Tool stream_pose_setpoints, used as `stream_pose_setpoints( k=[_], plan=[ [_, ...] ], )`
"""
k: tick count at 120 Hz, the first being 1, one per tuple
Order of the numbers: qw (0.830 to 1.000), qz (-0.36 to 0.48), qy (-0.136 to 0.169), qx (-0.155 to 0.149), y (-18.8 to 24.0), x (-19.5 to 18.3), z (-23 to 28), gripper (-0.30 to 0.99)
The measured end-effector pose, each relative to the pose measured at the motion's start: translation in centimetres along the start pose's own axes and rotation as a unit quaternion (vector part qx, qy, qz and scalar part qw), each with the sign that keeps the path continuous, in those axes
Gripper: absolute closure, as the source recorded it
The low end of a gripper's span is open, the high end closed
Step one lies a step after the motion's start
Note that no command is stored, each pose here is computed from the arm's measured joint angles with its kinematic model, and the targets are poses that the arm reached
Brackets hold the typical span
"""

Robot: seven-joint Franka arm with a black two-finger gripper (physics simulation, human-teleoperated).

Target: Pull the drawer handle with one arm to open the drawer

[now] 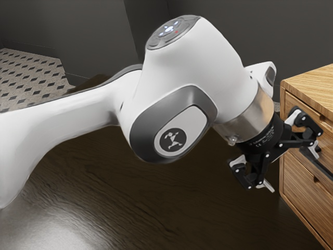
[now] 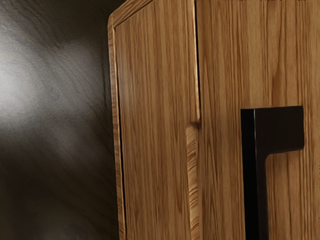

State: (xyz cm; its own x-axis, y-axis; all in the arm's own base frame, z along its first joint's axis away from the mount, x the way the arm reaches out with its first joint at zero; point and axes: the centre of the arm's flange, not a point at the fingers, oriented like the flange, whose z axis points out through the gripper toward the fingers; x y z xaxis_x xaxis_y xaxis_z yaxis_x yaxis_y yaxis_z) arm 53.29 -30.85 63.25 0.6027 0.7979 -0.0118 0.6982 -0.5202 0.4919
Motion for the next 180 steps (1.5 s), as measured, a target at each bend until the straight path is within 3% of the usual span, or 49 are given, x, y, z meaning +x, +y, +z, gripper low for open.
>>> stream_pose_setpoints(
  k=[24,67,180],
  plan=[
    [1.000,-0.014,0.004,-0.007,0.0,1.3,0.7,0.00],
    [1.000,-0.002,-0.011,-0.003,0.2,-1.4,2.1,0.00],
    [1.000,0.006,-0.012,0.000,0.8,-2.4,3.1,0.00]
  ],
)
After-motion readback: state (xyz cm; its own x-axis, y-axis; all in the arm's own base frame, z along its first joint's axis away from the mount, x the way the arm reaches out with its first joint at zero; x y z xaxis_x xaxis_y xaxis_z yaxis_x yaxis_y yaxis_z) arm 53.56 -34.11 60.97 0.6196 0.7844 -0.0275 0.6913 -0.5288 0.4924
